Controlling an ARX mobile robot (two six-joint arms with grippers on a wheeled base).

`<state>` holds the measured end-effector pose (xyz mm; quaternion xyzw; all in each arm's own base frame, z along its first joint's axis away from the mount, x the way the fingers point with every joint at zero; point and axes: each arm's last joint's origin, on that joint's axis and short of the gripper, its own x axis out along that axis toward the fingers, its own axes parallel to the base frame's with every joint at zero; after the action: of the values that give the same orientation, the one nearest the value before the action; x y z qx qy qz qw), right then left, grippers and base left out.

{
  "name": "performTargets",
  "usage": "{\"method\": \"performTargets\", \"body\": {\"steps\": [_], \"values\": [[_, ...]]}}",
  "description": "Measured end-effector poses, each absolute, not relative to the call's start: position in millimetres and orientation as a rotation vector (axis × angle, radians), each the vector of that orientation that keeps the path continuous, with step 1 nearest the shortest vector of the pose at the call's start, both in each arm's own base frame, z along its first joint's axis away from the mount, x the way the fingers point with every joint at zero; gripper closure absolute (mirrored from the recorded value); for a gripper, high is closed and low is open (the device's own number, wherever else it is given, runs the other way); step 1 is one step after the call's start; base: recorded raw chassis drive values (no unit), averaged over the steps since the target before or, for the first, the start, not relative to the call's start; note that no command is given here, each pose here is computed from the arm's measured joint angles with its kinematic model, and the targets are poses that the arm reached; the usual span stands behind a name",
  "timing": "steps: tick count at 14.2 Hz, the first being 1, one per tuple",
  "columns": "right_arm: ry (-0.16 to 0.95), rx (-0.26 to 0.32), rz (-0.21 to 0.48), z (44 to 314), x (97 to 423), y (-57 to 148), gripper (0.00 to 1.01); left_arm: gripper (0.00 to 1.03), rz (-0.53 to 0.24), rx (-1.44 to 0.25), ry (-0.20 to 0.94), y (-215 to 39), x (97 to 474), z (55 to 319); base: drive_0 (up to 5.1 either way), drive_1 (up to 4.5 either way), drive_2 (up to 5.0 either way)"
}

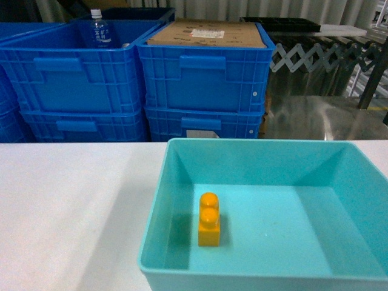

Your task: Pick red block from blue box to shelf

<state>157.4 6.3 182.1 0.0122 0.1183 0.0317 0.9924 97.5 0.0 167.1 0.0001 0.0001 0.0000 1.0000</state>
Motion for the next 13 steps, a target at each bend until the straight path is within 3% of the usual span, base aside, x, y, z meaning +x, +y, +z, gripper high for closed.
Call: {"method": "performTargets", "body": {"steps": [8, 13], "values": [[0.239, 0.024, 0.062, 181.9, 157.4, 6.1, 0.72, 0.05, 0.000, 0.000, 0.000, 0.0, 97.5, 167.1, -1.6, -3.57, 0.3], [0.235, 0.024, 0.063, 182.3, 157.2, 6.2, 0.72, 0.05, 0.000, 0.000, -0.002, 0.0, 97.5, 167.3, -1.7, -2.41, -0.9]]}}
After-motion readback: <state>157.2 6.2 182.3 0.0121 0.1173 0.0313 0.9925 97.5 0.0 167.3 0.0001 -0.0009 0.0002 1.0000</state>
